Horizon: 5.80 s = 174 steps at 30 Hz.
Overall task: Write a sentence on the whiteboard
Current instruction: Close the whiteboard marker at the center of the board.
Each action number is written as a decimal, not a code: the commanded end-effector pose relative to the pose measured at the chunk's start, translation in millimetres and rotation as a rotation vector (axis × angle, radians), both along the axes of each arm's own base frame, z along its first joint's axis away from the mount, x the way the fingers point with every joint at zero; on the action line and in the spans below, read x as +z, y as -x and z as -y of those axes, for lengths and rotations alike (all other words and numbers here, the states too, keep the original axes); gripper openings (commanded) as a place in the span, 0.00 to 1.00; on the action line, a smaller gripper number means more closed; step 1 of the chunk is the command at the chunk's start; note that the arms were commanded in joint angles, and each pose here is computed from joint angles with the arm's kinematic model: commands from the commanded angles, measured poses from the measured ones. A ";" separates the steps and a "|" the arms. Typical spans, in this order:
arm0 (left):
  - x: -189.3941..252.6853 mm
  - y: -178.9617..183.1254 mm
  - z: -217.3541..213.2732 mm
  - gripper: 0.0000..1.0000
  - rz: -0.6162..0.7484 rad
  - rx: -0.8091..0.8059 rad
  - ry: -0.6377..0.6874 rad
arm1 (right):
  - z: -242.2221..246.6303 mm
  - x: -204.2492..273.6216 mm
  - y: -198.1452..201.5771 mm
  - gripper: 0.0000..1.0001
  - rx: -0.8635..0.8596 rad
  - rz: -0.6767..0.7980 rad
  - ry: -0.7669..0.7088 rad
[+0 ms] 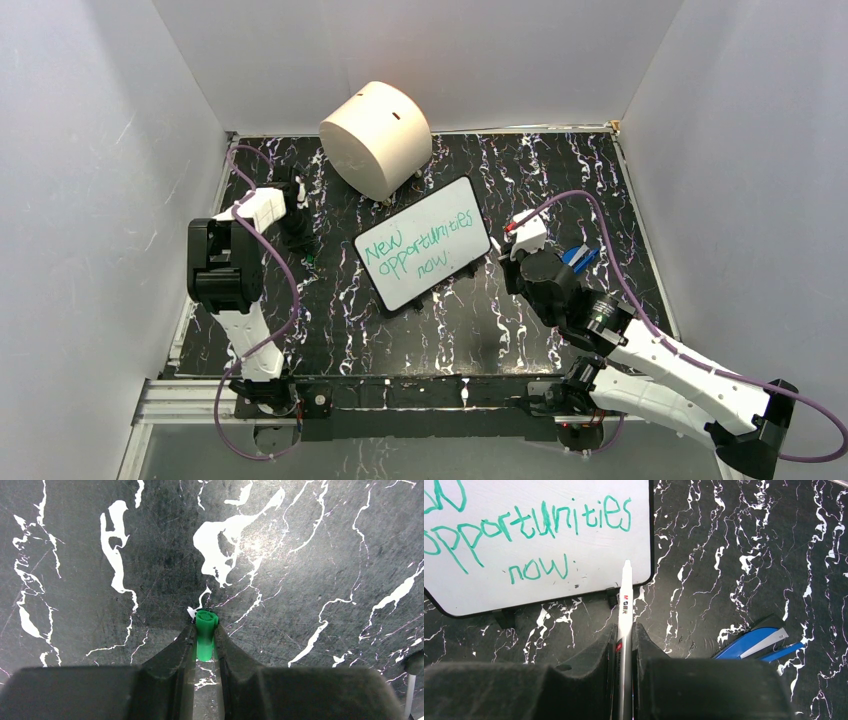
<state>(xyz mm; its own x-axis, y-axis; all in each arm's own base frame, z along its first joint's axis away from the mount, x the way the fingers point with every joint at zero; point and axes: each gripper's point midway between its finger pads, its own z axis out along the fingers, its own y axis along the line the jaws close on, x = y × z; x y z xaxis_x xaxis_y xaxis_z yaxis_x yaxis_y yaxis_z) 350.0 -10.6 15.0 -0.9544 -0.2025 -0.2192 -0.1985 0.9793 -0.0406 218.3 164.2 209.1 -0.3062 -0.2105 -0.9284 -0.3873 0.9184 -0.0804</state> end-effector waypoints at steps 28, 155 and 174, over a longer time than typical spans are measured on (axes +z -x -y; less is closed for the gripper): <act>129.8 24.2 56.7 0.00 0.444 0.112 0.378 | -95.6 40.4 23.5 0.00 0.448 0.103 -0.260; 344.8 129.7 240.9 0.58 1.145 -0.334 1.103 | -146.2 121.9 30.3 0.00 0.591 0.585 -0.725; 340.8 120.0 262.2 0.09 1.102 -0.352 1.182 | -150.0 125.7 32.6 0.00 0.611 0.567 -0.742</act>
<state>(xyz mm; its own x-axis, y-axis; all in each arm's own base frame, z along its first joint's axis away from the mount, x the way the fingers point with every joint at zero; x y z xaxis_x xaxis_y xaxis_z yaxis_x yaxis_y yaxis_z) 236.1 -267.8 338.1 -0.4943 -0.5439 -0.6781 0.5900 0.3629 -0.7212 189.8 320.5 307.6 0.1390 0.4140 -0.8996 -0.8654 0.4924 0.0929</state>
